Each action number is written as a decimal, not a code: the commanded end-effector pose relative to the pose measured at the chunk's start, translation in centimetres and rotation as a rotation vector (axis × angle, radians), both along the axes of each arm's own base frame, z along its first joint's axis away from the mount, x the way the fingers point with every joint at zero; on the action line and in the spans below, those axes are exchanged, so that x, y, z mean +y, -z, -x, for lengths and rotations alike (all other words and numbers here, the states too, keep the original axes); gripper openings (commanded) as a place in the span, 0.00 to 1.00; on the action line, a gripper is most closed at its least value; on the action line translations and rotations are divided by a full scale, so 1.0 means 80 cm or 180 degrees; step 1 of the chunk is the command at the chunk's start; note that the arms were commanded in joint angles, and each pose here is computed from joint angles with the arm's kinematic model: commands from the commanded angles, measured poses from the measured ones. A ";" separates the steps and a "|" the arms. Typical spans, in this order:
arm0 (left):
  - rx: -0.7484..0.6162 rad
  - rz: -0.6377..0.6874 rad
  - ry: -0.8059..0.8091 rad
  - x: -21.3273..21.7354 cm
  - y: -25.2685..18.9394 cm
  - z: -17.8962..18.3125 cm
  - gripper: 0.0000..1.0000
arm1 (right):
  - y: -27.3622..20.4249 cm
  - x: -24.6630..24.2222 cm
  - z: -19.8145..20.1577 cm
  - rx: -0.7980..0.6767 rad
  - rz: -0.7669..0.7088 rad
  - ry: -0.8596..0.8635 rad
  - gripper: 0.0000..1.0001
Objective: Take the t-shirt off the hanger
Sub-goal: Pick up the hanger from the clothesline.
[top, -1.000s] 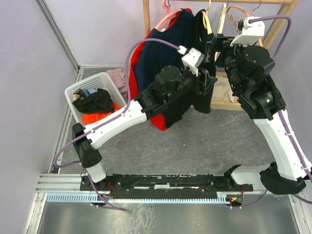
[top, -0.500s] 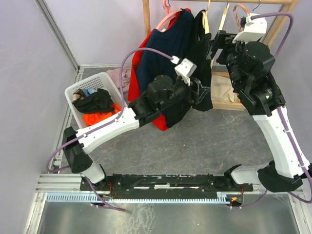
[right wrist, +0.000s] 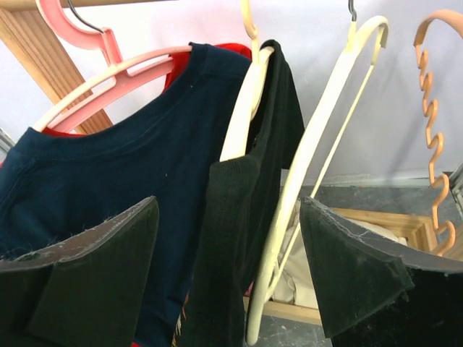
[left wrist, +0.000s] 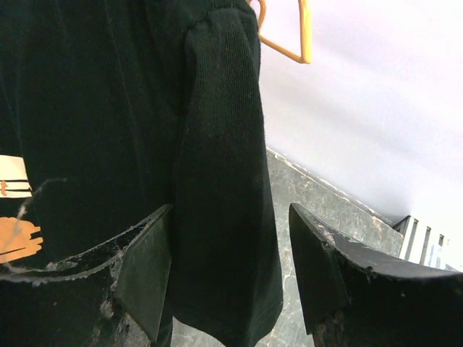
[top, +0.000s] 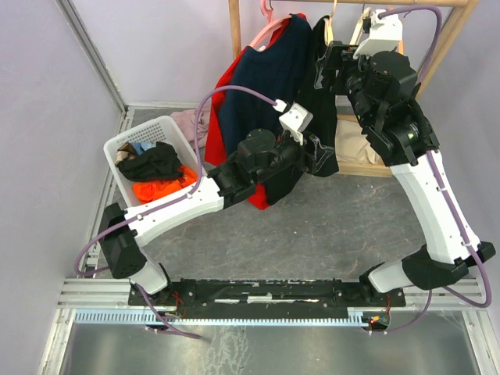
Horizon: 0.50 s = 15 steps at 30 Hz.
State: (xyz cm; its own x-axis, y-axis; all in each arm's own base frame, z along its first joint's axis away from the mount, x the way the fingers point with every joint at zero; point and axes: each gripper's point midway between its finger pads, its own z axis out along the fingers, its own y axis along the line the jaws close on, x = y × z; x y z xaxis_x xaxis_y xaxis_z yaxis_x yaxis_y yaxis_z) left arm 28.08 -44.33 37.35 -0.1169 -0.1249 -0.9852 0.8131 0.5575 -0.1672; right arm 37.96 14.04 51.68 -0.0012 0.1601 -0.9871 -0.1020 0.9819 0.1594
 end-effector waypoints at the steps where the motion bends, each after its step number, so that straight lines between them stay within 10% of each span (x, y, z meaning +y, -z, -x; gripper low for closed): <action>1: -0.0200 0.0344 0.0067 0.010 -0.050 0.012 0.70 | -0.032 0.001 0.004 -0.0141 -0.0152 -0.0051 0.86; 15: -0.0117 0.0374 0.0174 -0.001 -0.043 0.015 0.70 | -0.019 0.003 -0.004 0.0057 -0.0160 -0.0009 0.76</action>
